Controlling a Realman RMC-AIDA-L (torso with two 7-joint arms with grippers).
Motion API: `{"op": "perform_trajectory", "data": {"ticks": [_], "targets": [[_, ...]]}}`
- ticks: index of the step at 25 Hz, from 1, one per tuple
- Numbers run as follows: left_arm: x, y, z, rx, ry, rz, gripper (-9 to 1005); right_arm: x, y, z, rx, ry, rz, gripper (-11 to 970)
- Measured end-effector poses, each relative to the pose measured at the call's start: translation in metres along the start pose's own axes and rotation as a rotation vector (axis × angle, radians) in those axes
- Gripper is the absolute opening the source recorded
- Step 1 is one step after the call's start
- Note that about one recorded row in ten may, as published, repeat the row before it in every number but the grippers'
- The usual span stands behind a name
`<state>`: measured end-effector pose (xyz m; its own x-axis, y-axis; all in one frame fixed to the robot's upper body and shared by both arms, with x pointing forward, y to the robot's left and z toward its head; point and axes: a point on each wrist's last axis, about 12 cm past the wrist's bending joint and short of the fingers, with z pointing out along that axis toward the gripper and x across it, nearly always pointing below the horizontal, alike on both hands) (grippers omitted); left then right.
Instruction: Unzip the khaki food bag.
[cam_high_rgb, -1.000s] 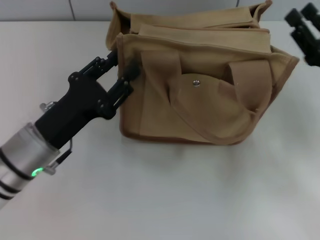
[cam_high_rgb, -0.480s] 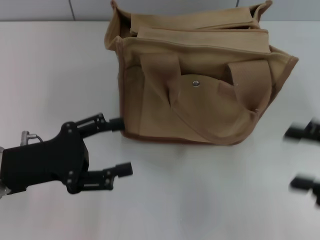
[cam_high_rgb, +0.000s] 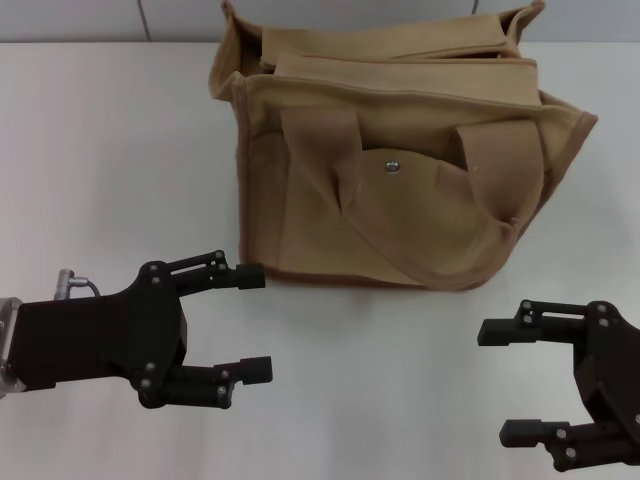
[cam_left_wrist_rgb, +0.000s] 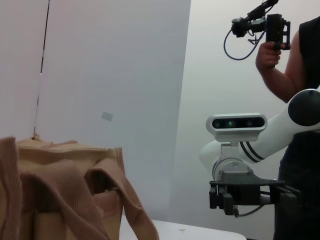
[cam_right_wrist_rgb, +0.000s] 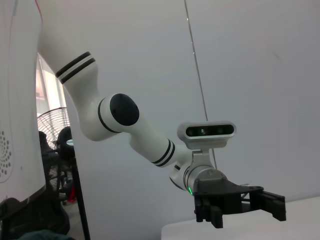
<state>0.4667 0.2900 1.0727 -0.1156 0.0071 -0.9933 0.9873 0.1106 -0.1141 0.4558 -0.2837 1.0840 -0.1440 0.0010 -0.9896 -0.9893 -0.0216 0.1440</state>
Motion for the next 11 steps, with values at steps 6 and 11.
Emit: {"op": "perform_trajectory", "data": {"ticks": [6, 11], "targets": [[0.0022, -0.0018, 0.0027, 0.003, -0.001, -0.007, 860, -0.0002, -0.0007, 0.002, -0.006, -0.001, 0.0, 759], [0.0028, -0.0025, 0.0032, 0.004, -0.002, -0.01, 860, 0.0011, 0.001, 0.0009, 0.003, -0.007, 0.003, 759]]}}
